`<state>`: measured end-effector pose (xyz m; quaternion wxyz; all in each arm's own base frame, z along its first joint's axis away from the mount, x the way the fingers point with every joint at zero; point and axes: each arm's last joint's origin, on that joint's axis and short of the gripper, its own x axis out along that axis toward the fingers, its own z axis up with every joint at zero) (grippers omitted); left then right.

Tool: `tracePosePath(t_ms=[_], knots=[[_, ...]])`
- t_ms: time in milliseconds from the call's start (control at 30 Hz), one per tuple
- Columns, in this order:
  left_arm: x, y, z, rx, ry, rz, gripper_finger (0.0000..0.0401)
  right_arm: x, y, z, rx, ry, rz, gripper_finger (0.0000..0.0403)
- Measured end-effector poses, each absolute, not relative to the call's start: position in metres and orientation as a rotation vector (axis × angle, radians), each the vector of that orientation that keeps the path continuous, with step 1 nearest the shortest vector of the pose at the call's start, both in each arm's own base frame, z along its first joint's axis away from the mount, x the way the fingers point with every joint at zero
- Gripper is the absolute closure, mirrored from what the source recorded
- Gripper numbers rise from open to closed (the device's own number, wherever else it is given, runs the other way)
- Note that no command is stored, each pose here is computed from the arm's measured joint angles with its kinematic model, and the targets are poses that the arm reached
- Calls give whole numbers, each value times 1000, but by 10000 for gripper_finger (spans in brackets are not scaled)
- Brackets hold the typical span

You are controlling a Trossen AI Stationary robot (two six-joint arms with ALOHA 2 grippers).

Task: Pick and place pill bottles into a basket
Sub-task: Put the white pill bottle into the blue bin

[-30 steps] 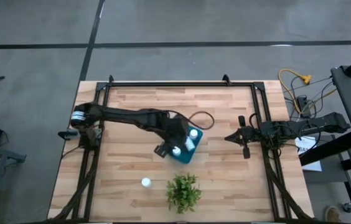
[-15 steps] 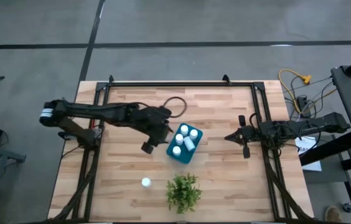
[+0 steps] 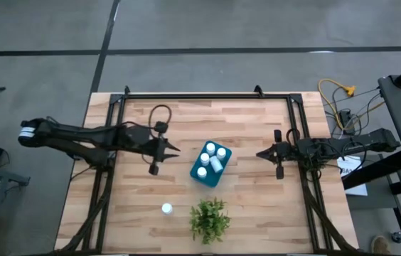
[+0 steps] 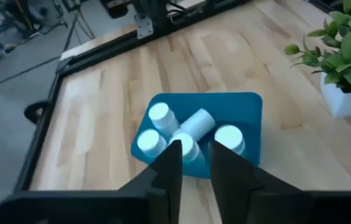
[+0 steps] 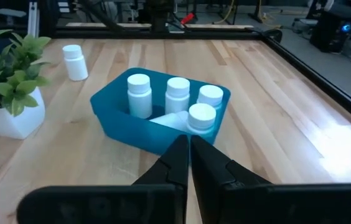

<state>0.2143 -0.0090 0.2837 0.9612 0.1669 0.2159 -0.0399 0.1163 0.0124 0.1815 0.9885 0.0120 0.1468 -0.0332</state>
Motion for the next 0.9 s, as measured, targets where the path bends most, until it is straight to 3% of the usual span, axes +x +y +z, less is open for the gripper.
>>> tracePosePath(t_ms=[333, 767, 900], knots=[[183, -6, 248, 188, 427, -4, 399, 116, 11, 181, 14, 293, -122, 394], [158, -4, 207, 69, 351, 55, 401, 116, 10, 181, 17, 293, -145, 394], [153, -6, 202, 46, 321, -8, 401, 116, 10, 181, 30, 292, -146, 394]])
